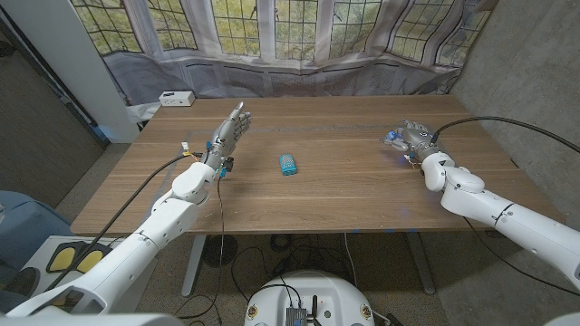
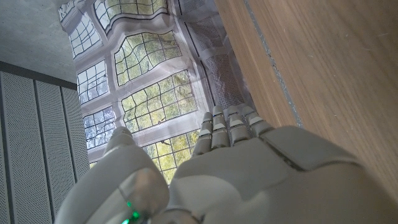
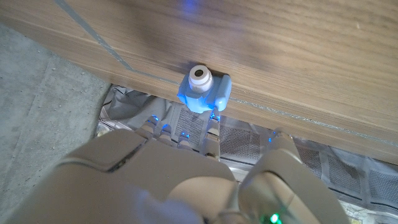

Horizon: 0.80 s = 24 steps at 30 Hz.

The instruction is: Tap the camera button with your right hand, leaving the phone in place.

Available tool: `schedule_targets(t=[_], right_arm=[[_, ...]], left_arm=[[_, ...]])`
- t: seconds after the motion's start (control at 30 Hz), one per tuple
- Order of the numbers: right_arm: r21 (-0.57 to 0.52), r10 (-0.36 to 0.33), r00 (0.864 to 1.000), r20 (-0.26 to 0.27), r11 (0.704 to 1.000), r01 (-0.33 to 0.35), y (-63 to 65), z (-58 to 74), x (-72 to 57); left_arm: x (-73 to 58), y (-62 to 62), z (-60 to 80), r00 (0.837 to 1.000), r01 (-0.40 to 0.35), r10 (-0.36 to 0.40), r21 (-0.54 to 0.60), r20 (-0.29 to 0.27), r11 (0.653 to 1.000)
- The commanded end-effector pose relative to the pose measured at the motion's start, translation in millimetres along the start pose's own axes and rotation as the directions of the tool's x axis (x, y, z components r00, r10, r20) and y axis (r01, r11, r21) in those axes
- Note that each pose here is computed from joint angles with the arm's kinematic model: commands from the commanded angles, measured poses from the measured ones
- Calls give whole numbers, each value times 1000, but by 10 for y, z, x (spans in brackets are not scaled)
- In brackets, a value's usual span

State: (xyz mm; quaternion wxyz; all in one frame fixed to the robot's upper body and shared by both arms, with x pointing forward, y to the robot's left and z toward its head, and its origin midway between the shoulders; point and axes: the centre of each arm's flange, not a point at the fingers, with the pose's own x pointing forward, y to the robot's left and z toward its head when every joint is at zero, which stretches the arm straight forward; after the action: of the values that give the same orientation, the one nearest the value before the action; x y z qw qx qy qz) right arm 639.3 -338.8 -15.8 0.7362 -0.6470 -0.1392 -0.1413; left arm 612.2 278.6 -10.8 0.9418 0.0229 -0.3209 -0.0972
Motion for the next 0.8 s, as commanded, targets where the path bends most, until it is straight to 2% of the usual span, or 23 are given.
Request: schedule_targets(t=[0.03, 0.8], right_arm=[[6, -1, 1000, -4, 1000, 1, 9, -26, -13], [35, 25, 1000, -3, 999, -25, 50, -83, 14]], left_arm=[[-4, -9, -6, 1000, 2, -2, 0, -1, 1000], [-28, -24, -19, 1000, -6, 6, -3, -2, 1000]])
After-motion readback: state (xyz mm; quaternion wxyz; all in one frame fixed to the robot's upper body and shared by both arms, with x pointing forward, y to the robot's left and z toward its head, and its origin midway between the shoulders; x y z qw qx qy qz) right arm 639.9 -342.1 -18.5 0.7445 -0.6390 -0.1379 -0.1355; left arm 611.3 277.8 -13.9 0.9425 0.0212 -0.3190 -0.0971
